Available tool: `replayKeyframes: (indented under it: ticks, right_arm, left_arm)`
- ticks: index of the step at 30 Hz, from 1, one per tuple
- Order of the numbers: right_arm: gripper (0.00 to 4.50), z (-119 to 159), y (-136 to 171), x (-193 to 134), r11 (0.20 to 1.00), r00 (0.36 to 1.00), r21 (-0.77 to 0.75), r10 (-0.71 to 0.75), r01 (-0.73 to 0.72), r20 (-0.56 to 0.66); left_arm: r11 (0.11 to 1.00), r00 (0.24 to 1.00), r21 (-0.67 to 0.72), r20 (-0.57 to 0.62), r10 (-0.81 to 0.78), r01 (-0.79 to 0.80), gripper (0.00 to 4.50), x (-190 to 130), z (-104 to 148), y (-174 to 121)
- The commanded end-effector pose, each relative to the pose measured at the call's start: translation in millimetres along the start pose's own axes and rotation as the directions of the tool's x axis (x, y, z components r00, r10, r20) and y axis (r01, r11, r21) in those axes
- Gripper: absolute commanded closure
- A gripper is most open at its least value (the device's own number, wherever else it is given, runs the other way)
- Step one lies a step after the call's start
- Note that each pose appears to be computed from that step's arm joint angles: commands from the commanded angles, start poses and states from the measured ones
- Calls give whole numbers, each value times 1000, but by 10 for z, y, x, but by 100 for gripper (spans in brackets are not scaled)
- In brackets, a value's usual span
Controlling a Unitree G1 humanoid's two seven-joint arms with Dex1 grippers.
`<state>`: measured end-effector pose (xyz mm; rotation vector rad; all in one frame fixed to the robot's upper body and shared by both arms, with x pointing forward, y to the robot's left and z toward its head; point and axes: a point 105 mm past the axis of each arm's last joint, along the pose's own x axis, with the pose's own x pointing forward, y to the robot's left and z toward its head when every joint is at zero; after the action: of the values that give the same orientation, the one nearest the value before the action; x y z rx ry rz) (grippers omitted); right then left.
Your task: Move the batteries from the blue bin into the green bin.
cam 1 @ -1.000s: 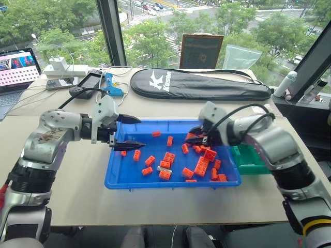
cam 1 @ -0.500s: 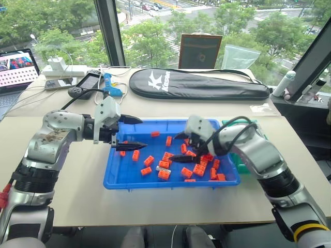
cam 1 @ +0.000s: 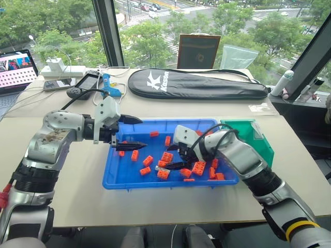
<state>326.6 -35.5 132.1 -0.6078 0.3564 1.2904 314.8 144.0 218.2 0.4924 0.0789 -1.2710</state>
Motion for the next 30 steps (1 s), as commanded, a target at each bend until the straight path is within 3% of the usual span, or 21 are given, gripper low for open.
replayKeyframes:
  ticks: [1, 30]
  right_arm:
    - [105, 55, -106, -25, 999, 999, -21, -47, 47, 11]
    - [105, 132, -116, -80, 997, 998, 51, -51, 50, 30]
  left_arm:
    - [999, 1000, 42, 9, 17, -17, 0, -50, 103, 11]
    - [998, 999, 43, 8, 38, -39, 0, -56, 28, 63]
